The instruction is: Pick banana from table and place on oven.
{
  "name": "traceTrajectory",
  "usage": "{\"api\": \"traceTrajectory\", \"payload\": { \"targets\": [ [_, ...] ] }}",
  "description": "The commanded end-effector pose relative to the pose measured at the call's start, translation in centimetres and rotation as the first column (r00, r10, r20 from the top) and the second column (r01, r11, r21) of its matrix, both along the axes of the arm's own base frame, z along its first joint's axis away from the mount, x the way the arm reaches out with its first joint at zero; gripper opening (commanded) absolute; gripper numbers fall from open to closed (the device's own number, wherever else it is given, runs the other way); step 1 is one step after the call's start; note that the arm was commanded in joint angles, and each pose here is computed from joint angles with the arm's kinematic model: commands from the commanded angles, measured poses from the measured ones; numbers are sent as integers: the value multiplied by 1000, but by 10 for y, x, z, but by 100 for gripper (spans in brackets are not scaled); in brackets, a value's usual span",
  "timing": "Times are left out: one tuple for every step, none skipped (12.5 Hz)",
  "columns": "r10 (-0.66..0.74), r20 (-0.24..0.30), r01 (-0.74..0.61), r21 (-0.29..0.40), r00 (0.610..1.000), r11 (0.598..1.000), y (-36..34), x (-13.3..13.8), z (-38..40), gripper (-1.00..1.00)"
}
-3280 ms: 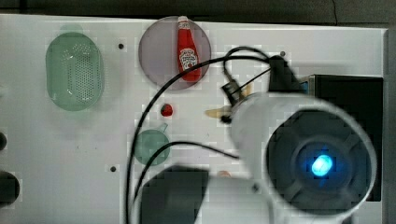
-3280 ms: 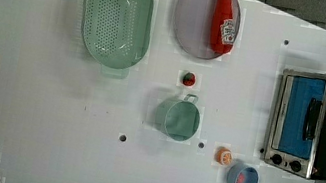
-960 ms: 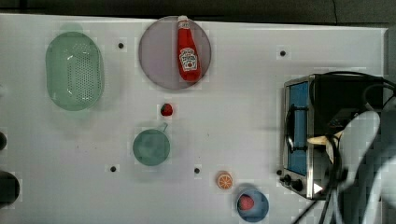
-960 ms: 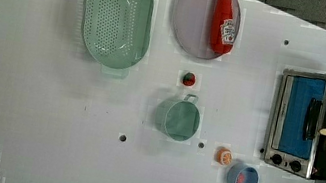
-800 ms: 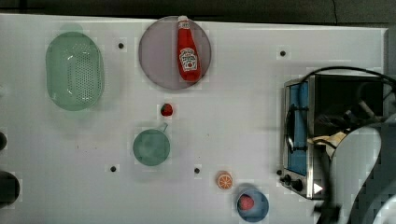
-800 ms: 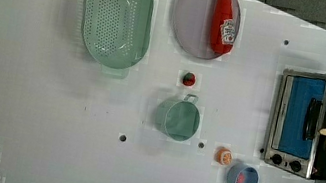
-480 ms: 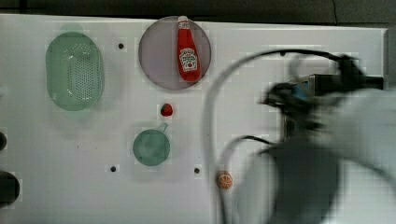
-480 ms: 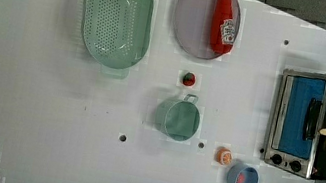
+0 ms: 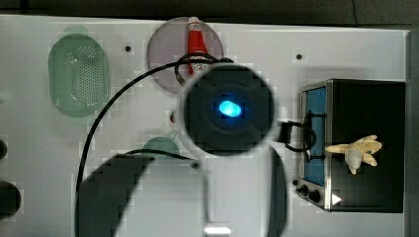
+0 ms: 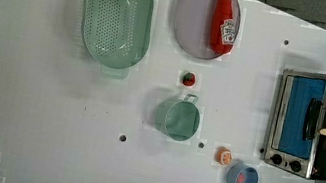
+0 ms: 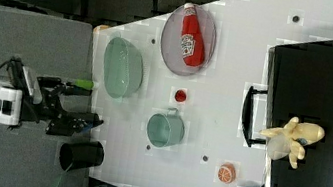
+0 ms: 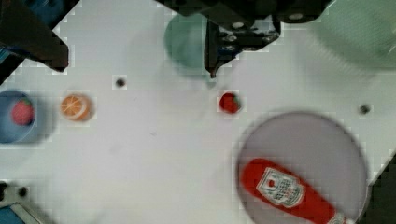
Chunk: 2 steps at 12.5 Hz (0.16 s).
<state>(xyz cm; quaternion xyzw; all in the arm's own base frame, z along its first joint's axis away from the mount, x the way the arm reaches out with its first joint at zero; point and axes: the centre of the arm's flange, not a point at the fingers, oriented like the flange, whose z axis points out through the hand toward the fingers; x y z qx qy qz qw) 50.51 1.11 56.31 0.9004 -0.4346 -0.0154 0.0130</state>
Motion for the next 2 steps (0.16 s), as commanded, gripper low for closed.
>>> {"api": "traceTrajectory", "payload": {
  "targets": [
    [-154,51,157,-69,987,985,-52,-7,16,100],
    [-154,51,157,-62,987,986,-50,-7,16,100]
  ]
}}
